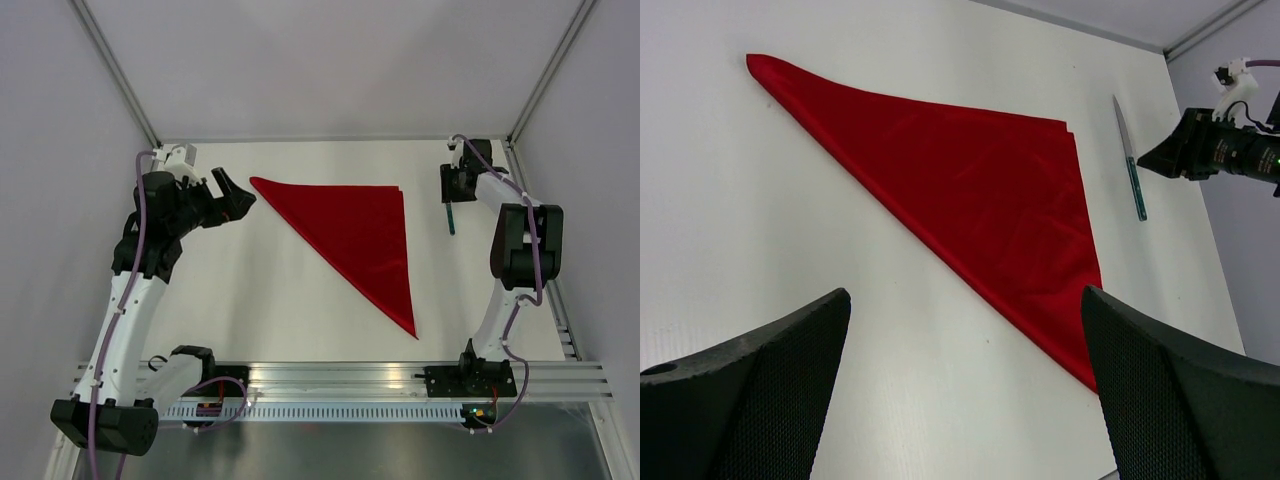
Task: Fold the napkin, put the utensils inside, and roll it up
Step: Grab a utensil with the right arm
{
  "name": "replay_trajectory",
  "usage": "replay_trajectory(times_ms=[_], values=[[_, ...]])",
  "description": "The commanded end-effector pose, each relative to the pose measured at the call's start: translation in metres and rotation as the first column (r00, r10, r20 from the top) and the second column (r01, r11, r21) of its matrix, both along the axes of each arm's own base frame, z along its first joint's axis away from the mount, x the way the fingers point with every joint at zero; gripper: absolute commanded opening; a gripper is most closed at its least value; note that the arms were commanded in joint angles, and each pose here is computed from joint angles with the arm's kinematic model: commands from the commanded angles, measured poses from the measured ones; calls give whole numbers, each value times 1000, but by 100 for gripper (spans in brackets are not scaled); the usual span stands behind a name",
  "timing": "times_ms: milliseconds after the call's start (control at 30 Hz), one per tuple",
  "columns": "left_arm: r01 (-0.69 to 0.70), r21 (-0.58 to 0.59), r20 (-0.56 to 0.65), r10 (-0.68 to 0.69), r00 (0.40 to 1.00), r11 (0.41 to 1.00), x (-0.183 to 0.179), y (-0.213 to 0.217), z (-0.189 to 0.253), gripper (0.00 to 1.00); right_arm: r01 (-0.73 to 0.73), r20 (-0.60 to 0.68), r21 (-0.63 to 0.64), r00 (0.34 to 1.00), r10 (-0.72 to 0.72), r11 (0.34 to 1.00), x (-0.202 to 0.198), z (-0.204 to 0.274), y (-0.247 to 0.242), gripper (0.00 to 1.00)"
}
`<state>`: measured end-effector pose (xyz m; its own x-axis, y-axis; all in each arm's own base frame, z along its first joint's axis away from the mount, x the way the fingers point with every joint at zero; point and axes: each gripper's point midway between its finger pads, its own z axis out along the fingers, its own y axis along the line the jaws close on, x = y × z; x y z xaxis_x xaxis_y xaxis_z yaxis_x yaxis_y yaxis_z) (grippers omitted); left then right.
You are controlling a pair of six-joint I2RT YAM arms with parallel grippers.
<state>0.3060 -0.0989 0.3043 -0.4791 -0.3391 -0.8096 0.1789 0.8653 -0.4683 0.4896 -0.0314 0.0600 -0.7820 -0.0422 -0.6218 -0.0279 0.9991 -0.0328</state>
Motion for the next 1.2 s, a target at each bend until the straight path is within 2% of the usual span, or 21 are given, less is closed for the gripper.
replay_trajectory(times_ms=[0,300,433,767,867,1067,1167], values=[[42,-50,44,-40,998,998,-2,-9,12,100,-22,-82,2,996,22,1000,-7,-18,5,51],[40,-46,44,-38,998,998,-4,-9,7,100,-2,-154,-16,988,0,1000,-7,-49,0,49],[36,-41,52,-34,998,999,-4,-7,8,100,4,-159,-11,987,-6,1000,-7,-53,-3,40],[33,-39,44,-31,999,999,-6,-7,7,100,-13,-224,28,975,19,1000,-32,-73,-1,36],[29,-39,44,-28,999,999,-6,-6,7,100,-14,-242,43,970,24,999,-36,-79,-4,29],[10,-43,40,-8,999,999,-6,-4,8,100,-41,-239,79,969,59,996,-39,-71,-1,1],[-8,-41,43,10,999,999,-6,-1,10,100,-56,-212,116,974,79,992,-36,-48,7,0]])
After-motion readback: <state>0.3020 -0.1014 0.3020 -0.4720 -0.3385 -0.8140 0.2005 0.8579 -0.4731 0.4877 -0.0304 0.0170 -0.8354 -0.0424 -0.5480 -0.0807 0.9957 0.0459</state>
